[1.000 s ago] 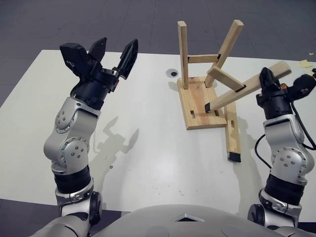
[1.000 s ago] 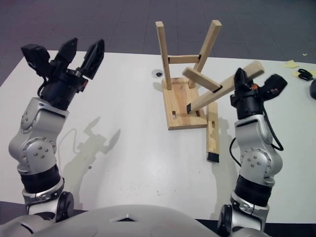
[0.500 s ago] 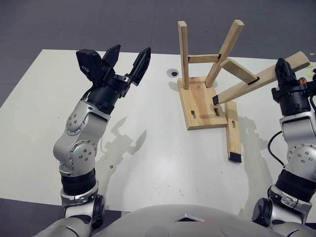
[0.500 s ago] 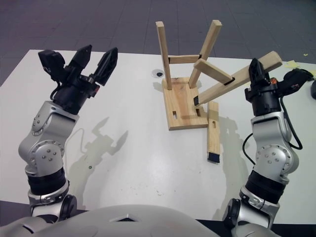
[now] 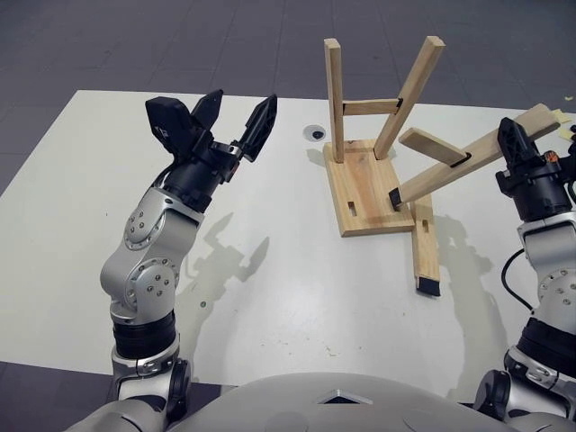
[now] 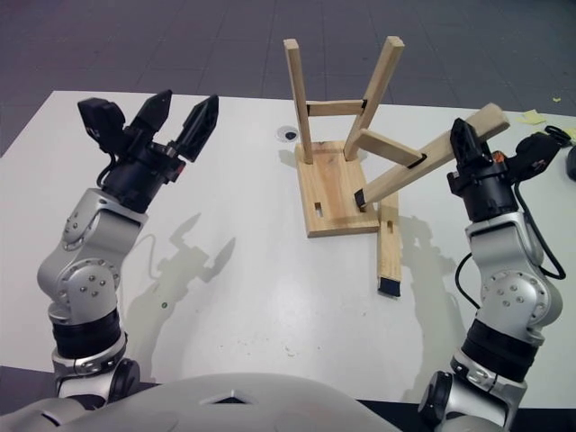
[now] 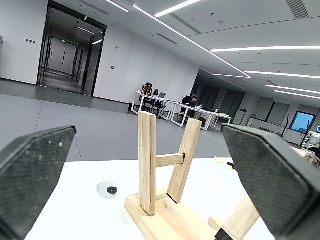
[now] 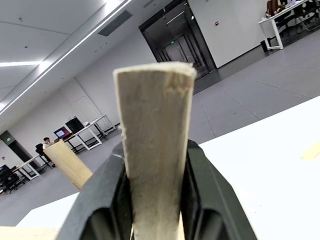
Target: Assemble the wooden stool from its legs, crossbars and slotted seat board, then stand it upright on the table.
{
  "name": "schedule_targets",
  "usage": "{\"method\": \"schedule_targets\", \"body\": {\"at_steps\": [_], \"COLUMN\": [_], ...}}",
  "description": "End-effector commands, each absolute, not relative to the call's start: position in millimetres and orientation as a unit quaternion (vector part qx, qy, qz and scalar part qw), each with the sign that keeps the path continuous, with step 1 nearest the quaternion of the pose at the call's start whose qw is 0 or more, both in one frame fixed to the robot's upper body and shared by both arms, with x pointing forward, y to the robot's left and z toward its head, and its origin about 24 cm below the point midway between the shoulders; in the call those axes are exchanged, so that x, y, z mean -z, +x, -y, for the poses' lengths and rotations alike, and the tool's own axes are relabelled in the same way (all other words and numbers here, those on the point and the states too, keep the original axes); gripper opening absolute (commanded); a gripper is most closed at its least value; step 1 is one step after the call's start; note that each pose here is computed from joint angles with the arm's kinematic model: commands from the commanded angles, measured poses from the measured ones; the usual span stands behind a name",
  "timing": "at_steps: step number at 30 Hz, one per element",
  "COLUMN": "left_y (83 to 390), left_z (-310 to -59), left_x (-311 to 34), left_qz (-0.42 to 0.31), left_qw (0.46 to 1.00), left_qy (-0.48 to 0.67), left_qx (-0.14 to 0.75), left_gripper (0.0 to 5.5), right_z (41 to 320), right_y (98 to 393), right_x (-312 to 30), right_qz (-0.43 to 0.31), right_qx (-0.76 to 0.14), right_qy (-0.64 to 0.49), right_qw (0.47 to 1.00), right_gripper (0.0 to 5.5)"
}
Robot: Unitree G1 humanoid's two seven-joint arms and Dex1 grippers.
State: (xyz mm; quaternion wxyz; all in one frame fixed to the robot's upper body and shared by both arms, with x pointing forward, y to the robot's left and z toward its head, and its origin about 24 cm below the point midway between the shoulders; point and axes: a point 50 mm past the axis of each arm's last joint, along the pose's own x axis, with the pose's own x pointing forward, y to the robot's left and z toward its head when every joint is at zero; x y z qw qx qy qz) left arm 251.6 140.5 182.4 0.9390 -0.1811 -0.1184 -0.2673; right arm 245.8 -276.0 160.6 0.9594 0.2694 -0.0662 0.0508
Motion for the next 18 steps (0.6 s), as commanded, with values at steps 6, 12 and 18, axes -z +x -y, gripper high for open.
{"method": "schedule_targets", "body": {"at_steps": [6,12,18], "left_y": [250,250,251], "left_z": [-141,-141,-140], "left_x": [-178,-177,-176], "left_qz": [0.107,0.107,0.106], "left_qw": [0.944,0.945,0.945], "left_qy": [-0.175,-0.175,-0.172], "left_qx": [0.258,0.256,0.257], "left_gripper": [5.40,5.40,5.40], "right_z": [274,277,271], "right_y": [248,249,250], "right_x": [-155,-152,-146], "right_qz": [0.047,0.053,0.039], "right_qx": [-0.052,-0.030,-0.037], "right_qy": [0.233,0.216,0.195], "right_qw": [0.970,0.975,0.979], "right_gripper": [1.02,1.02,1.02]}}
